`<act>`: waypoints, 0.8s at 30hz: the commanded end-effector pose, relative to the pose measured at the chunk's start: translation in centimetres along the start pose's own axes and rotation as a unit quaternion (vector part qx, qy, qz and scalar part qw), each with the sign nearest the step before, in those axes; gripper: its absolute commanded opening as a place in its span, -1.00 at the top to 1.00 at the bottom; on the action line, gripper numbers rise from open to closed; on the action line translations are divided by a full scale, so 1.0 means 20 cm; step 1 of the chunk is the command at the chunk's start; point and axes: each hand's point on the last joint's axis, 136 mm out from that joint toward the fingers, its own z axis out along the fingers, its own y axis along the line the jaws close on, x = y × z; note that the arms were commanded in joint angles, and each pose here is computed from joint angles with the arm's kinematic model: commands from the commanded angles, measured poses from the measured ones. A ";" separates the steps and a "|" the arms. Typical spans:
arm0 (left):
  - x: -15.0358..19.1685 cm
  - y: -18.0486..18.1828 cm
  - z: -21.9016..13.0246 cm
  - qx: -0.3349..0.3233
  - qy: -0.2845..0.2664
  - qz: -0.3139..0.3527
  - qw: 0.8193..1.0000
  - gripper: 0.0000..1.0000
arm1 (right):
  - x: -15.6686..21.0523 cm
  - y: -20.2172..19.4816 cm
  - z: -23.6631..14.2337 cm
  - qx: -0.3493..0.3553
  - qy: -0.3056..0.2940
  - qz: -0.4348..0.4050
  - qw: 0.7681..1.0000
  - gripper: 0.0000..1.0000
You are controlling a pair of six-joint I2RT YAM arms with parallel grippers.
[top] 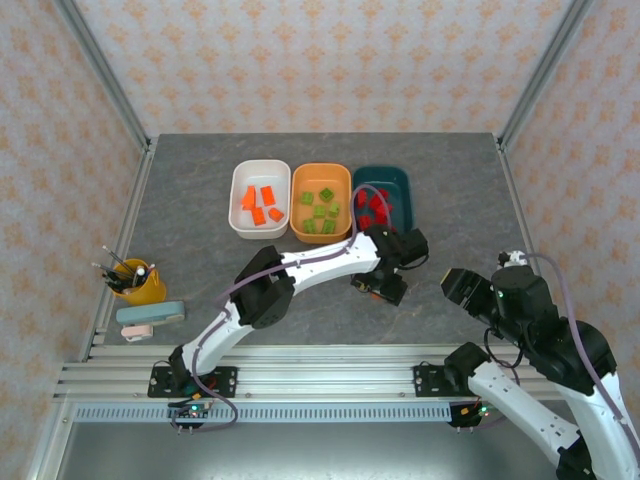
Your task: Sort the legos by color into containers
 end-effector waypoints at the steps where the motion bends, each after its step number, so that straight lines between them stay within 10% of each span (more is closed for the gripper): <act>1: -0.03 0.02 0.03 0.007 0.009 0.006 1.000 -0.43 | 0.00 0.01 0.00 0.003 0.003 0.002 1.000 -0.43; 24: -0.13 -0.01 0.04 0.034 -0.012 -0.021 0.999 0.33 | -0.01 0.11 0.13 0.006 0.028 -0.027 0.999 -0.41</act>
